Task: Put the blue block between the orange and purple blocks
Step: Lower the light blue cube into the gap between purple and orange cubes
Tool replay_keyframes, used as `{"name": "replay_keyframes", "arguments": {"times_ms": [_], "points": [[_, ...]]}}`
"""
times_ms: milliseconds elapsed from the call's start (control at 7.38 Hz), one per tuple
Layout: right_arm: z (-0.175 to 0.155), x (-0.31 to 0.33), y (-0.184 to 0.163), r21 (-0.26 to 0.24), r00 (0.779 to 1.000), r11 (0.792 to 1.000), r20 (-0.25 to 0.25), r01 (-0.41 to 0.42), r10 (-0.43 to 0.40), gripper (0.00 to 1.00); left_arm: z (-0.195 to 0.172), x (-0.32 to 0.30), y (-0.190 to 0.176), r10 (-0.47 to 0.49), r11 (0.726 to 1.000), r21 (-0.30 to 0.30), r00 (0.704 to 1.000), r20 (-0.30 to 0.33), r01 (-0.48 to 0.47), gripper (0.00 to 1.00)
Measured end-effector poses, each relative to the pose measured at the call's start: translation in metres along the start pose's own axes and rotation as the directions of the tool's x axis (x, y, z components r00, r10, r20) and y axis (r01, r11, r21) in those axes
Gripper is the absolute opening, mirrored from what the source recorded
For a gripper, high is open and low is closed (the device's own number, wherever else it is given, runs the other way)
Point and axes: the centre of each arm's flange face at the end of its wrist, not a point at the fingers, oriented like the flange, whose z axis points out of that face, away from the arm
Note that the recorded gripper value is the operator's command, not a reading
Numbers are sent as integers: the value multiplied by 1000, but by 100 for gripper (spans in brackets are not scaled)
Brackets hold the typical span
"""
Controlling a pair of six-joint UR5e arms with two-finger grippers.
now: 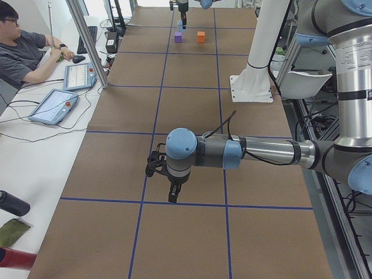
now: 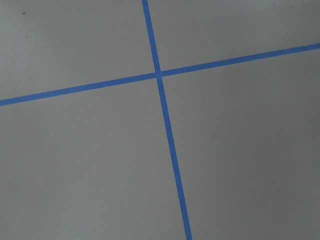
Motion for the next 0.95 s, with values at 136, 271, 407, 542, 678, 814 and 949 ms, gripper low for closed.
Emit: {"name": "replay_keyframes", "arguments": {"times_ms": [136,271,407,542,678,814,949], "points": [[16,29,18,8,1000,1000,3,-26,26,0,0,0,0,1,1000,0,1000,0,-1,100],[29,46,30,16,997,997,8,-78,78,0,0,1,0,1,1000,0,1000,0,-1,100],[41,57,39,31,992,992,23,-124,124,0,0,1,-1,1,1000,0,1000,0,-1,100],[55,64,47,42,988,988,39,-148,147,0,0,1,-1,1,1000,0,1000,0,-1,100],[71,68,52,51,987,986,49,-156,154,0,0,1,-1,2,1000,0,1000,0,-2,100],[86,64,57,58,986,985,49,-162,160,0,0,1,-1,2,1000,0,1000,0,-2,100],[99,54,61,66,986,984,35,-163,161,0,0,1,-1,1,1000,0,1000,0,-1,100]]}}
